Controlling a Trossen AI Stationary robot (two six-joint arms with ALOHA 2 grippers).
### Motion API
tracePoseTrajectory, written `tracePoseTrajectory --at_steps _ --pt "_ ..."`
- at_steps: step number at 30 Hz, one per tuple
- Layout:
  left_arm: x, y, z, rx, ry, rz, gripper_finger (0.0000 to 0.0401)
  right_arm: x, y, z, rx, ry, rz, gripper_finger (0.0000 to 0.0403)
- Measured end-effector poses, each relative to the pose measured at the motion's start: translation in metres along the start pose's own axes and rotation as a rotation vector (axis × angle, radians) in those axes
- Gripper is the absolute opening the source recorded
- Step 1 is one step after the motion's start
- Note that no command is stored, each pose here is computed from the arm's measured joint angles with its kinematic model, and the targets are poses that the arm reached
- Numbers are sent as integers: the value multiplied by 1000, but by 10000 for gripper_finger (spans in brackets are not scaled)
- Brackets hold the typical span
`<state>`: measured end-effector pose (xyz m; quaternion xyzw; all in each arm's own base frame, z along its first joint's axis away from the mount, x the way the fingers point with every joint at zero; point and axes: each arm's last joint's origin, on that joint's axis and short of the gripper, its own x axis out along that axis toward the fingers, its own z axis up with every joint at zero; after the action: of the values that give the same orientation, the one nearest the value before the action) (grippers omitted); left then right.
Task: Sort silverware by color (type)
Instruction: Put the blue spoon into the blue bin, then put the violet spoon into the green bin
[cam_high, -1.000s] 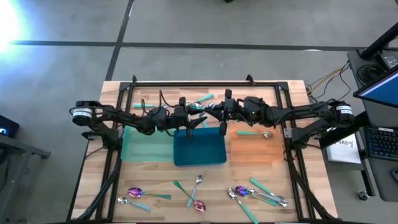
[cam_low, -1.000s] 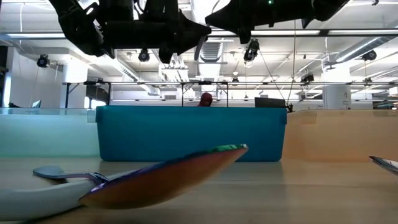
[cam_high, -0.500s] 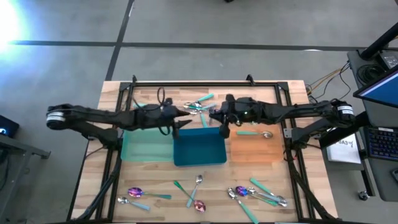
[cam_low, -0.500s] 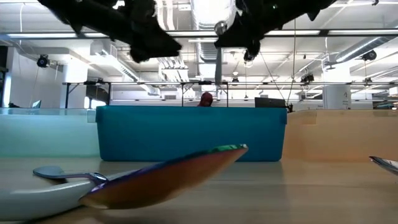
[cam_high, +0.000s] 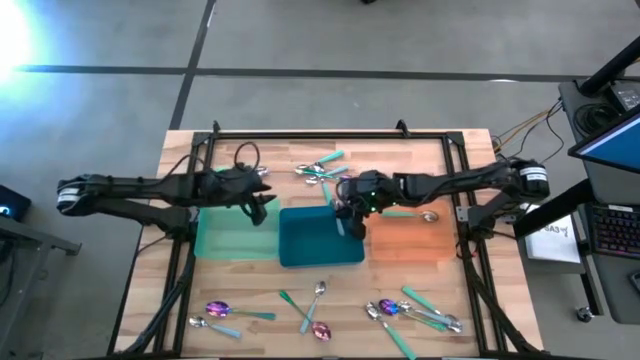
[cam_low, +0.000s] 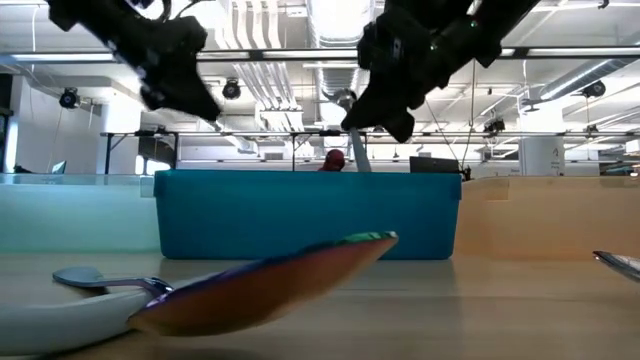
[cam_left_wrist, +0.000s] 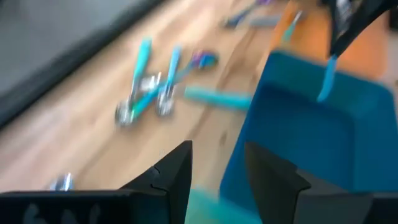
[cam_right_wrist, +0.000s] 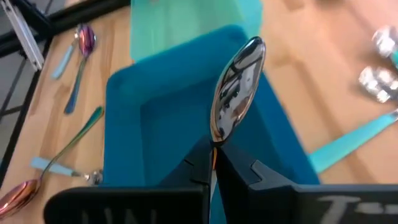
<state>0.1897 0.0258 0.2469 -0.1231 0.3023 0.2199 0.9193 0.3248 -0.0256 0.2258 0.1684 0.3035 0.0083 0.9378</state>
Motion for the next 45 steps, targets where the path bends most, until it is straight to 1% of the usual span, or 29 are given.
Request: tracePoseTrajectory --at_steps 3,5,7,11,15,19,23,29,31,33,35,39,42,45 --pt "-2 3 -12 -48 125 5 130 6 0 -4 19 30 35 8" --pt "-4 4 -18 -77 204 -30 130 10 0 -7 31 53 62 8" --pt "-4 3 -21 -94 254 -78 130 13 1 -11 40 86 78 8" --pt "-3 0 -23 -104 304 -147 130 21 3 -18 61 139 80 8" --pt "-3 -1 -24 -109 338 -191 130 28 7 -20 47 157 86 8" --pt "-4 -1 -25 -109 347 -196 130 30 9 -15 31 146 91 13" --pt "-4 -1 -25 -109 347 -198 130 29 11 -5 18 119 98 38" --pt "-4 -1 -25 -92 345 -203 130 25 16 5 1 126 98 103" --pt "-3 -1 -23 -69 328 -211 130 24 17 9 -8 142 94 121" --pt "-1 -3 -20 -43 280 -218 130 20 18 14 -23 168 85 133" --pt "2 -5 -14 -26 224 -232 130 16 18 21 -43 193 55 139" --pt "13 -11 -4 39 111 -240 130 7 18 31 -136 239 -107 138" --pt "28 -12 1 109 58 -184 130 0 14 37 -178 279 -201 134" --pt "45 -8 5 181 43 -89 130 -8 6 40 -187 336 -283 129"
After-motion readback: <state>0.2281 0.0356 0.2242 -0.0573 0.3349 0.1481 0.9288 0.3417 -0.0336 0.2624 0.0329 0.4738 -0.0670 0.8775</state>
